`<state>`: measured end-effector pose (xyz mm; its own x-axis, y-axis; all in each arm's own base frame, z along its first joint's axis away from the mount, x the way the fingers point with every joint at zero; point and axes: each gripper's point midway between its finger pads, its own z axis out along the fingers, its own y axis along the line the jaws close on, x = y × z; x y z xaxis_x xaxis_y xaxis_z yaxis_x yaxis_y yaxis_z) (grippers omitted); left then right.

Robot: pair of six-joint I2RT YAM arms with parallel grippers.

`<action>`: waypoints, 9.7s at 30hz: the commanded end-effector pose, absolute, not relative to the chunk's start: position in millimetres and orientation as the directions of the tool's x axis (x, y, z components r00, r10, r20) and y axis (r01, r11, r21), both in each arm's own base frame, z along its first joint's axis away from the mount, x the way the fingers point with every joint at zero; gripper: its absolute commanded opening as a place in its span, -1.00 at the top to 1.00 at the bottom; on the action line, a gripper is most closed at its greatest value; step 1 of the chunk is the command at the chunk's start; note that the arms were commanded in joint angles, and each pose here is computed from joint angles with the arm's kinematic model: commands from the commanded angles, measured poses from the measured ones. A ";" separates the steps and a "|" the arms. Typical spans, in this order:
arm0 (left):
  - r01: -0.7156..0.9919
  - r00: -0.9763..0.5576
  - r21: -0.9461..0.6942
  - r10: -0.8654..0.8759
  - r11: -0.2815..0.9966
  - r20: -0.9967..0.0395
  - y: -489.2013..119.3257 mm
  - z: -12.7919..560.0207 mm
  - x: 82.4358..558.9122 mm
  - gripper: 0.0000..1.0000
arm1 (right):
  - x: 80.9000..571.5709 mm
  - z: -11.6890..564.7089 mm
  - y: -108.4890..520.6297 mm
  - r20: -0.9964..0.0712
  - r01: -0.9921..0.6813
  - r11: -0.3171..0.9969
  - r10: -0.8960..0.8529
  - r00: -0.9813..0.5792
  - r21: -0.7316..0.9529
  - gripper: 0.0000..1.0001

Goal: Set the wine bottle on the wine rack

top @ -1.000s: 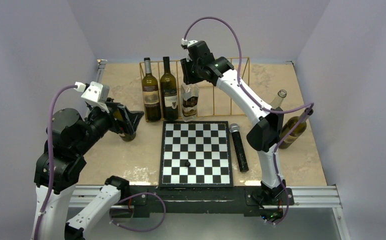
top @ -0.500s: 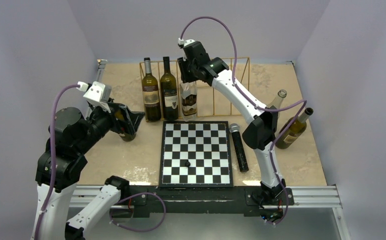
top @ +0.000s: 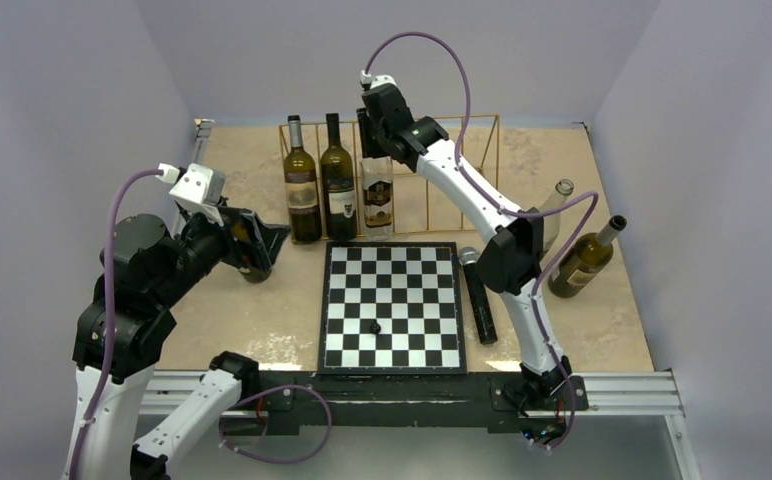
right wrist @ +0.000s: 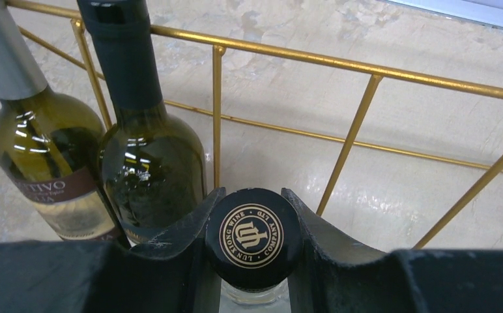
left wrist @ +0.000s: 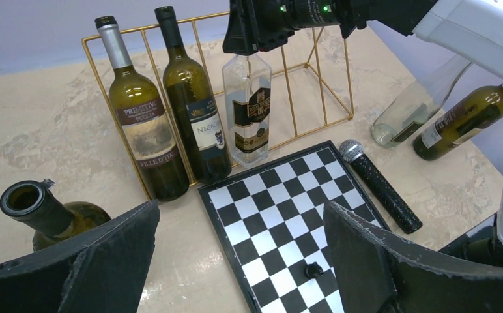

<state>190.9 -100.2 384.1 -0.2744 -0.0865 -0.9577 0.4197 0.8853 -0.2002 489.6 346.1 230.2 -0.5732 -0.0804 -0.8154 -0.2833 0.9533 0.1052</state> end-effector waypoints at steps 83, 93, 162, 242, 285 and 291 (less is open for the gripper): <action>0.484 -0.319 -0.236 -0.081 0.843 -0.944 -119.3 369.7 200.0 -0.99 | 305.8 306.2 -2.2 -0.907 0.429 0.901 0.232 -0.351 0.065 -0.46; 0.486 -0.320 -0.233 -0.076 0.843 -0.944 -120.0 371.1 202.1 -0.99 | 334.4 277.1 -15.4 -0.917 0.487 0.863 0.295 -0.268 0.135 -0.24; 0.518 -0.322 -0.256 -0.092 0.816 -0.942 -124.6 381.4 190.2 -0.99 | 411.5 419.3 202.1 -0.900 -0.179 0.901 0.340 -0.272 0.394 1.00; 0.485 -0.320 -0.225 -0.067 0.845 -0.945 -114.8 372.7 188.3 -0.99 | 513.4 262.6 261.8 -0.863 -0.065 0.995 0.030 -0.504 0.073 -0.56; 0.513 -0.355 -0.262 -0.076 0.817 -0.932 -126.6 353.4 194.5 -0.99 | 251.3 311.3 -82.9 -0.918 0.691 0.716 0.333 -0.215 0.098 -0.85; 0.515 -0.361 -0.261 -0.070 0.816 -0.930 -127.7 350.8 196.5 -0.98 | 253.6 270.6 -94.3 -0.876 0.739 0.656 0.437 -0.205 0.155 -0.66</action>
<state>190.8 -123.4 344.0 -0.3859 -0.0552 -0.9209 0.4987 0.8273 -0.2586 247.3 -92.6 280.7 -0.2892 0.3474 -0.8920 0.7106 0.7023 0.0432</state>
